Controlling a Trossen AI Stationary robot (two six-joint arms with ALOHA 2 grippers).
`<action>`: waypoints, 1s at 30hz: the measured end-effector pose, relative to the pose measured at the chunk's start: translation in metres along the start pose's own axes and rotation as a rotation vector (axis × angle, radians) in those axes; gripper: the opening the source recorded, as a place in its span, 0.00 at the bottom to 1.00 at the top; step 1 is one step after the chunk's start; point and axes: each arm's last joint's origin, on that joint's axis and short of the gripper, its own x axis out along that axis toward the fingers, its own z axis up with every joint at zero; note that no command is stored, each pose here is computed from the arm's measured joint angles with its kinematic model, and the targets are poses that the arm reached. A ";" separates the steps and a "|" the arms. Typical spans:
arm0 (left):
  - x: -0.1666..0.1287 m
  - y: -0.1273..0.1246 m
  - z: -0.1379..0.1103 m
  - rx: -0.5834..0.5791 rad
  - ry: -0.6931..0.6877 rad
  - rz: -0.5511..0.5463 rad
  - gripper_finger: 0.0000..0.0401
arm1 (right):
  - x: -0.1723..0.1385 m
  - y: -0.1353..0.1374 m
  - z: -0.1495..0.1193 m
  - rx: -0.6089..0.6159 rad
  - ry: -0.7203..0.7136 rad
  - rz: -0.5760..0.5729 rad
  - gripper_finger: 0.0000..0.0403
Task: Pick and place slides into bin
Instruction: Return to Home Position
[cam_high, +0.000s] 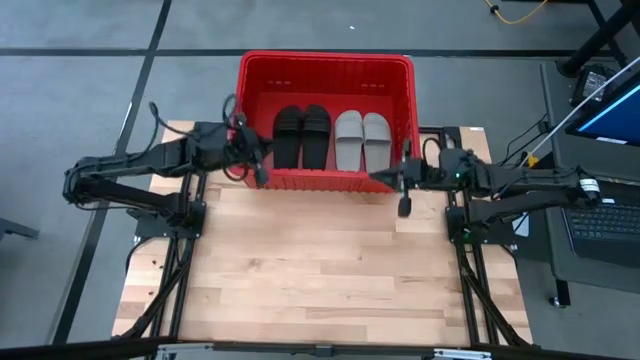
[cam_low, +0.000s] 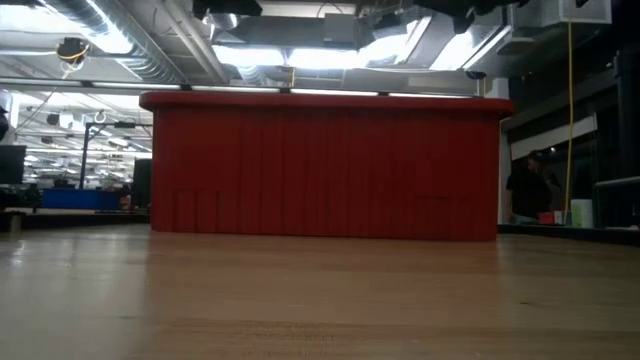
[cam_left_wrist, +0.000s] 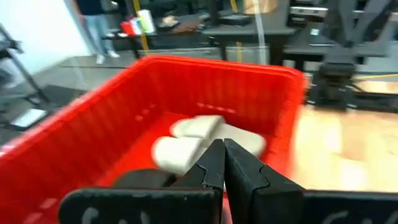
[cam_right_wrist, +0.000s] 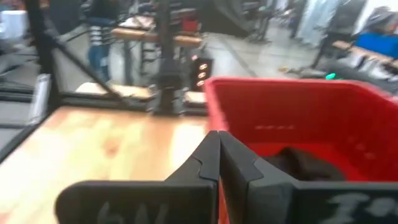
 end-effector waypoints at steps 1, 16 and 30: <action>0.001 -0.006 -0.004 -0.004 0.004 -0.017 0.00 | 0.000 0.005 -0.001 0.008 0.015 0.024 0.02; -0.023 -0.069 -0.057 0.026 -0.107 -0.110 0.01 | -0.002 0.050 -0.021 0.031 0.032 0.116 0.03; -0.086 -0.023 -0.099 -0.059 -0.217 -0.194 0.01 | -0.002 0.050 -0.012 0.227 -0.053 0.125 0.03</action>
